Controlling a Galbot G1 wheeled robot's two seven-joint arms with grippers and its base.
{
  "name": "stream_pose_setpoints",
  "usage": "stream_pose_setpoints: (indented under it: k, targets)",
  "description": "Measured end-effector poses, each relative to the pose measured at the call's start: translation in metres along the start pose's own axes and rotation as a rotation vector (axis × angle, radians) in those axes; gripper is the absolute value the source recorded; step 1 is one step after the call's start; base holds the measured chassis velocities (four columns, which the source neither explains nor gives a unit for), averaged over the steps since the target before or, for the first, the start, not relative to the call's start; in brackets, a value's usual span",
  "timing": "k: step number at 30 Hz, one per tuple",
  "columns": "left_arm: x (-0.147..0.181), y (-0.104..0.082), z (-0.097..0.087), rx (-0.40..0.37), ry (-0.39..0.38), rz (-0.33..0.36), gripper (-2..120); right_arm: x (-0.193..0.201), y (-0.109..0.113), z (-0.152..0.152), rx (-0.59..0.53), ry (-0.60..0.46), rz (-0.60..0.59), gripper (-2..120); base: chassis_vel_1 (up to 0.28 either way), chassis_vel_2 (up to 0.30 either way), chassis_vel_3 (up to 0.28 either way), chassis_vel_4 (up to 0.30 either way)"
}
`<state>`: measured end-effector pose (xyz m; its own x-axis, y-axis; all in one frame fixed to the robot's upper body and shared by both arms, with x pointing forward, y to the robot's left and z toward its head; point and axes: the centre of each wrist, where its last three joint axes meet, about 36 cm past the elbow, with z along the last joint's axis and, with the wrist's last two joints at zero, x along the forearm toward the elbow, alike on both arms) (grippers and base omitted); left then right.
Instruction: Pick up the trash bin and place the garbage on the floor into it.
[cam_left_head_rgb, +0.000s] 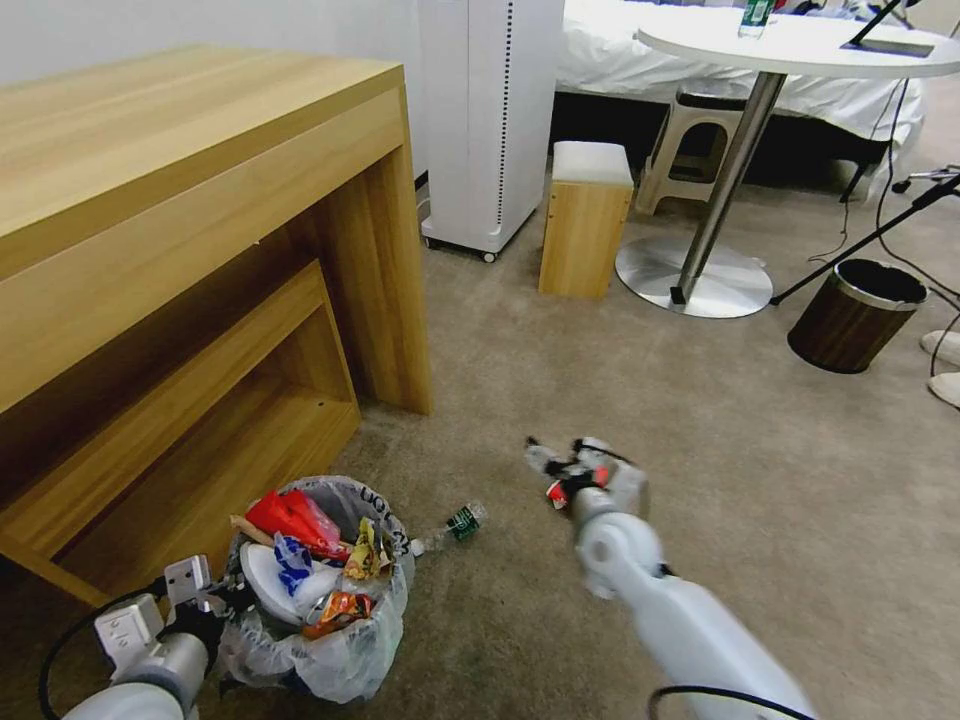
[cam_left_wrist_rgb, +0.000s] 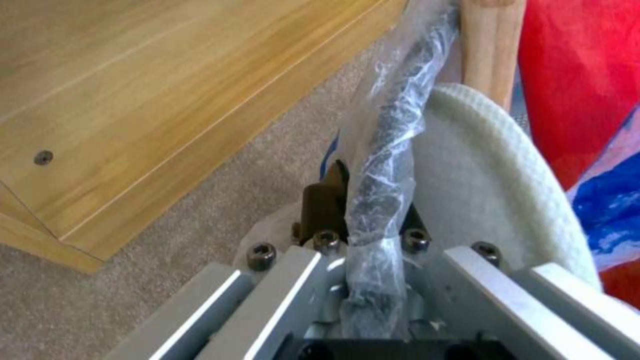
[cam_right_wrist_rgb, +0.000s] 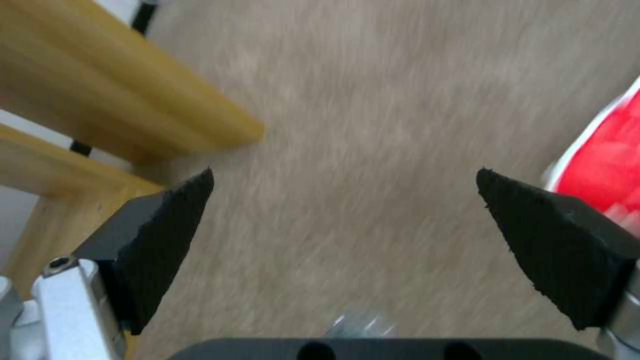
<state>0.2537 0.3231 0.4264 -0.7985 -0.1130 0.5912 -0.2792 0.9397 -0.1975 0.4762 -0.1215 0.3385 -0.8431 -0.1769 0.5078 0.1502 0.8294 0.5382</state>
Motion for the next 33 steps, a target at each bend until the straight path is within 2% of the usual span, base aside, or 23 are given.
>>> stream_pose_setpoints:
  k: [5, 6, 15, 33]
  targets:
    - [0.0, 0.0, 0.002, 0.005, -0.003, -0.005, 0, -0.015, 0.019, 0.009, -0.045, 0.056, 0.049, 100, 0.0, 0.0, 0.0, 0.0]
    - [-0.001, 0.0, 0.005, 0.008, -0.003, -0.007, 0, -0.02, 0.023, 0.018, -0.057, 0.08, 0.09, 100, 0.0, 0.0, 0.0, 0.0]
    - [-0.004, -0.002, 0.01, 0.013, -0.001, -0.005, 0, -0.031, 0.028, 0.054, -0.087, 0.14, 0.166, 96, 0.0, 0.0, 0.0, 0.0]
    - [0.0, -0.005, 0.014, 0.013, 0.005, 0.002, 0, -0.064, 0.048, 0.083, -0.065, 0.191, 0.156, 95, 0.0, 0.0, 0.0, 0.0]
